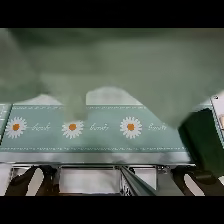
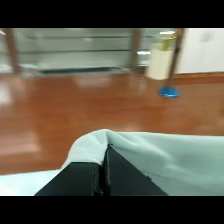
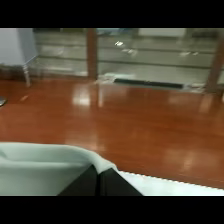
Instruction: Fold the shirts.
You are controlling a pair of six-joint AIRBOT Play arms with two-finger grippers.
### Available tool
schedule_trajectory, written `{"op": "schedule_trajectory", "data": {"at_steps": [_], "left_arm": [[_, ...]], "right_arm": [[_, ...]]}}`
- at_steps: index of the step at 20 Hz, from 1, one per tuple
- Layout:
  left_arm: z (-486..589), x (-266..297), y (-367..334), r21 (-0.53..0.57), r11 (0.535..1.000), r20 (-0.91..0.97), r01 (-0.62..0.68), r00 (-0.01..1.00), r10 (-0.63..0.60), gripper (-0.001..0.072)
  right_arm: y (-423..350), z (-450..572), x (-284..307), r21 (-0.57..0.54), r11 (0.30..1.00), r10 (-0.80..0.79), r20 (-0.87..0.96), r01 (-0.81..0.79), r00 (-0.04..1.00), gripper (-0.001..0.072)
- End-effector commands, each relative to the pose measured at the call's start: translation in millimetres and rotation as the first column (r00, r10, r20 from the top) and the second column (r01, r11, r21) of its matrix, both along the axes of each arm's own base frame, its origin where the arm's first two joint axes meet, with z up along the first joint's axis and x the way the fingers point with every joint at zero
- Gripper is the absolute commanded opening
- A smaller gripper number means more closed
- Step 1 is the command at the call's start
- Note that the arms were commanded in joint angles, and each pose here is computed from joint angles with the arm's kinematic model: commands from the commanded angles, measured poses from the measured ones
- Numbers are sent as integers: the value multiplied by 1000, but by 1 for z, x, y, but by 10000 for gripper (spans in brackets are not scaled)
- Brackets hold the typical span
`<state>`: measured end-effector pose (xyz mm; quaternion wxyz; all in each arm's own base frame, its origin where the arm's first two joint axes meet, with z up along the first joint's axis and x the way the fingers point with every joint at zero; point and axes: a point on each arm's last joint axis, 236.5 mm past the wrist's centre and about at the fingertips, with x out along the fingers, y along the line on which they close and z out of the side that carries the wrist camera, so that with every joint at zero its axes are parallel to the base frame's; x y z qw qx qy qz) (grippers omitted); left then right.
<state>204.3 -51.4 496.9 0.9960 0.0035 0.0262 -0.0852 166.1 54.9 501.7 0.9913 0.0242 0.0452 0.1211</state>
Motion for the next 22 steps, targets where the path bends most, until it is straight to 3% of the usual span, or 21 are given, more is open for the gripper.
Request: {"op": "schedule_trajectory", "data": {"at_steps": [1, 4, 7, 14, 22], "left_arm": [[-6, -70, 27, 62, 993, 7, -101, 995, 101, 21], [-51, -89, 25, 28, 999, -181, 17, 983, -11, 21], [-110, -62, 37, 47, 999, -399, -21, 916, 39, 21], [-265, 94, -1, 104, 995, -652, -9, 755, 75, 22], [-424, 266, -3, 31, 983, -769, -182, 624, 140, 22]], "right_arm": [[-33, -7, -57, -5, 991, -130, 16, 130, 991, 21], [-48, -37, -58, -30, 981, -192, -102, 190, 976, 21], [-39, -97, -24, -63, 986, -164, -316, 152, 934, 21], [-18, -288, 117, -51, 994, -108, -658, 99, 745, 21], [-10, -422, 310, -2, 988, -108, -725, 155, 680, 21]]}}
